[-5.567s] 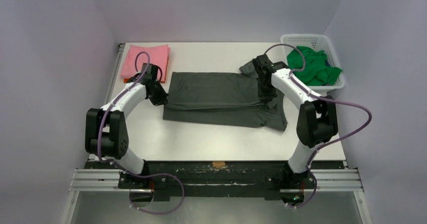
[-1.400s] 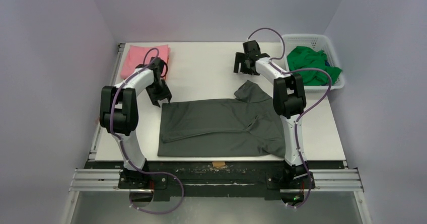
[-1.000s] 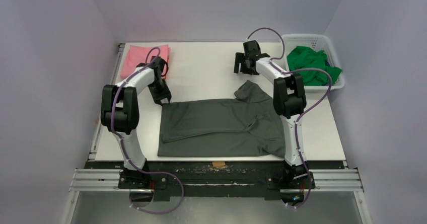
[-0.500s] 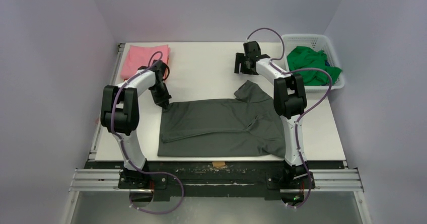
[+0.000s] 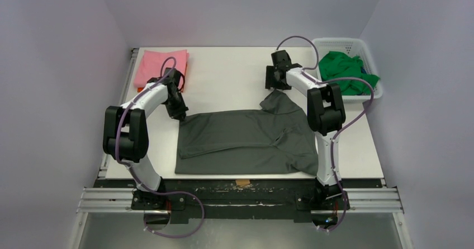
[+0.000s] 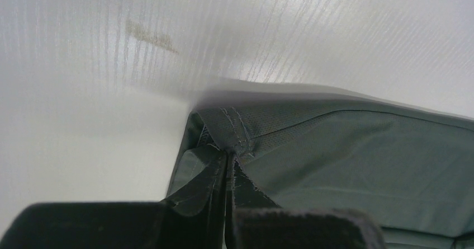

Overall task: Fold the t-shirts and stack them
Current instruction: Grab the side of the flattened tshirt furthest away from the robot with both arms

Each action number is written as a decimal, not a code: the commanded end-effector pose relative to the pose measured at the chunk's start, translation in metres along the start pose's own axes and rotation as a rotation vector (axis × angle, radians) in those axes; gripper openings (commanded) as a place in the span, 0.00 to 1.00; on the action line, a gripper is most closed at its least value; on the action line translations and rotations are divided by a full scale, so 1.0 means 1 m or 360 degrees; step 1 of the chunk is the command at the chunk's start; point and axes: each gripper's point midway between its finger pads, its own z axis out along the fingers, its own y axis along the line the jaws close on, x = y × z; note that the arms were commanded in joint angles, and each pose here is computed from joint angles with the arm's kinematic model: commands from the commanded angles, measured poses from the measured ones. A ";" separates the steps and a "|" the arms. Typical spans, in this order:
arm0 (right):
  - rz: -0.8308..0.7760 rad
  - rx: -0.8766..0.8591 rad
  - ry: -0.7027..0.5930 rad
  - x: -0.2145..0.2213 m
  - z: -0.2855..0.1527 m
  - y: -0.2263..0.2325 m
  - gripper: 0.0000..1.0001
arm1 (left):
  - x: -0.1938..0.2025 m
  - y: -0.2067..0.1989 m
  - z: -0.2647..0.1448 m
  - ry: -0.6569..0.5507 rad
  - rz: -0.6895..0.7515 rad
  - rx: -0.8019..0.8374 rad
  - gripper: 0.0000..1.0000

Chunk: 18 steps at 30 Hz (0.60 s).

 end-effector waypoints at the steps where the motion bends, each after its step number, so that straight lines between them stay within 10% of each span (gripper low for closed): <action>1: -0.0032 0.0047 -0.0001 0.000 -0.022 -0.010 0.63 | -0.002 -0.008 -0.006 -0.0049 0.0041 0.0080 0.00; 12: -0.0030 -0.0027 -0.0076 -0.008 -0.049 0.001 0.01 | 0.004 -0.006 -0.008 -0.0046 0.0041 0.0096 0.00; 18: -0.0017 -0.0066 -0.0180 -0.016 -0.076 0.001 0.00 | 0.008 -0.005 -0.011 -0.0054 0.0038 0.0112 0.00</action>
